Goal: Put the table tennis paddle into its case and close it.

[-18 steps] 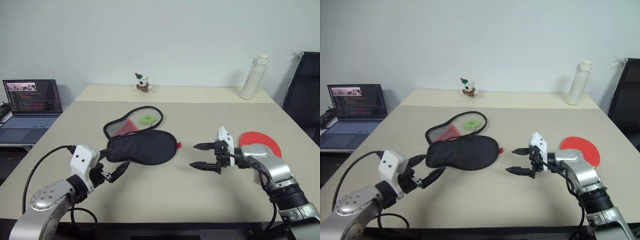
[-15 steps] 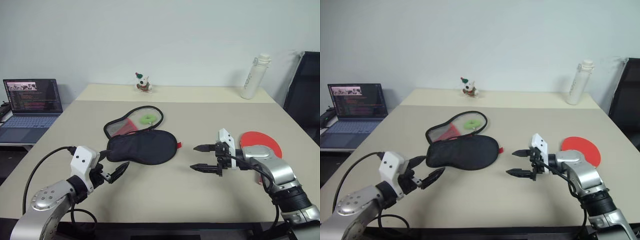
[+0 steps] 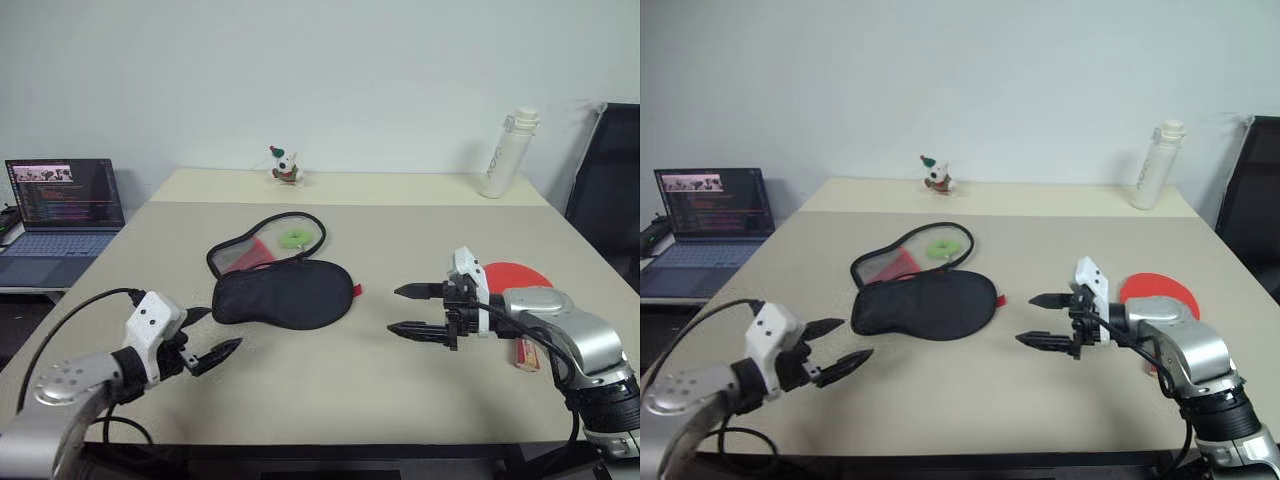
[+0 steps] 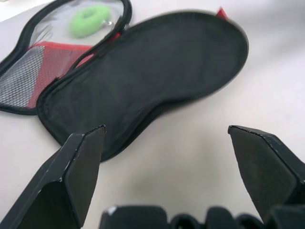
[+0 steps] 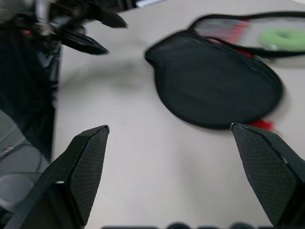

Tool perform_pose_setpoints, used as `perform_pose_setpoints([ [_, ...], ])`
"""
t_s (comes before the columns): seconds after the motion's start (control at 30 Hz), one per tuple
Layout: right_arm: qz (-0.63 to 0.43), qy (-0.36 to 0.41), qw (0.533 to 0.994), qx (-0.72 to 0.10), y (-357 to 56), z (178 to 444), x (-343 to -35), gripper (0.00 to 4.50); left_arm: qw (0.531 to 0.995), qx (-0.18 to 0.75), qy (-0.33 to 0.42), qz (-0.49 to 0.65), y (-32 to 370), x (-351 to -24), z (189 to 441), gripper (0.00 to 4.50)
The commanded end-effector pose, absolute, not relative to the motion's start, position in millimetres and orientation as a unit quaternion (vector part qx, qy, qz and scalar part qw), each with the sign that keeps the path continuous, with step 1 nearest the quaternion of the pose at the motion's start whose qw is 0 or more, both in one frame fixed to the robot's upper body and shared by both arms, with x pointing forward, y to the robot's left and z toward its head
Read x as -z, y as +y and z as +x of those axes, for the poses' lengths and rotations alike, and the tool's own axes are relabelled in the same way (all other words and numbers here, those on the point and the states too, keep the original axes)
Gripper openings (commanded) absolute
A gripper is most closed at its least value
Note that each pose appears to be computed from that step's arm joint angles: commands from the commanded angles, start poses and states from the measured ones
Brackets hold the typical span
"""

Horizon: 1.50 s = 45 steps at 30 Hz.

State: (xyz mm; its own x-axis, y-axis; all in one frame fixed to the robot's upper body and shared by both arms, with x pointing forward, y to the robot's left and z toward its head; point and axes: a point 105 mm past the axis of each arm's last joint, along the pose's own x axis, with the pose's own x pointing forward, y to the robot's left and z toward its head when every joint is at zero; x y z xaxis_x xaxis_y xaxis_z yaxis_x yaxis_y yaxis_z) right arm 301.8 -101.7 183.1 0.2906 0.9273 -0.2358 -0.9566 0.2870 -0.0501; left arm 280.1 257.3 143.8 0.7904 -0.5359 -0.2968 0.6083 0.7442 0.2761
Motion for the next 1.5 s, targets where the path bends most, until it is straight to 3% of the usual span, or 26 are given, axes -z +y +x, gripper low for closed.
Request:
perform_pose_setpoints([
  [0.03, -0.102, 0.061, 0.791, -0.600, -89, 293, -204, 4.50, 0.921, 0.312, 0.100, 0.213, 267, -141, 297, 4.48],
  [0.3, -0.096, 0.044, 0.800, -0.591, -84, 289, -212, 4.50, 0.900, 0.343, 0.113, 0.245, 262, -123, 349, 4.48],
  [0.57, -0.093, 0.032, 0.819, -0.565, -92, 294, -203, 4.50, 0.871, 0.400, 0.138, 0.251, 250, -108, 361, 4.48],
  [0.67, -0.089, 0.028, 0.824, -0.559, -93, 295, -201, 4.50, 0.858, 0.417, 0.146, 0.261, 250, -106, 358, 3.85],
  [0.9, -0.084, 0.023, 0.832, -0.549, -92, 296, -201, 4.50, 0.830, 0.469, 0.168, 0.250, 245, -101, 339, 1.24],
  [1.03, -0.083, 0.021, 0.835, -0.543, -92, 299, -204, 4.50, 0.847, 0.459, 0.158, 0.218, 237, -103, 341, 0.01],
  [1.13, -0.083, 0.020, 0.838, -0.540, -93, 301, -207, 4.50, 0.861, 0.449, 0.139, 0.195, 221, -113, 347, 0.01],
  [1.23, -0.088, 0.020, 0.842, -0.531, -98, 304, -210, 4.50, 0.876, 0.449, 0.110, 0.137, 176, -128, 352, 0.01],
  [1.5, -0.104, 0.027, 0.847, -0.521, -109, 309, -215, 4.50, 0.873, 0.471, 0.109, 0.068, 97, -138, 363, 0.01],
])
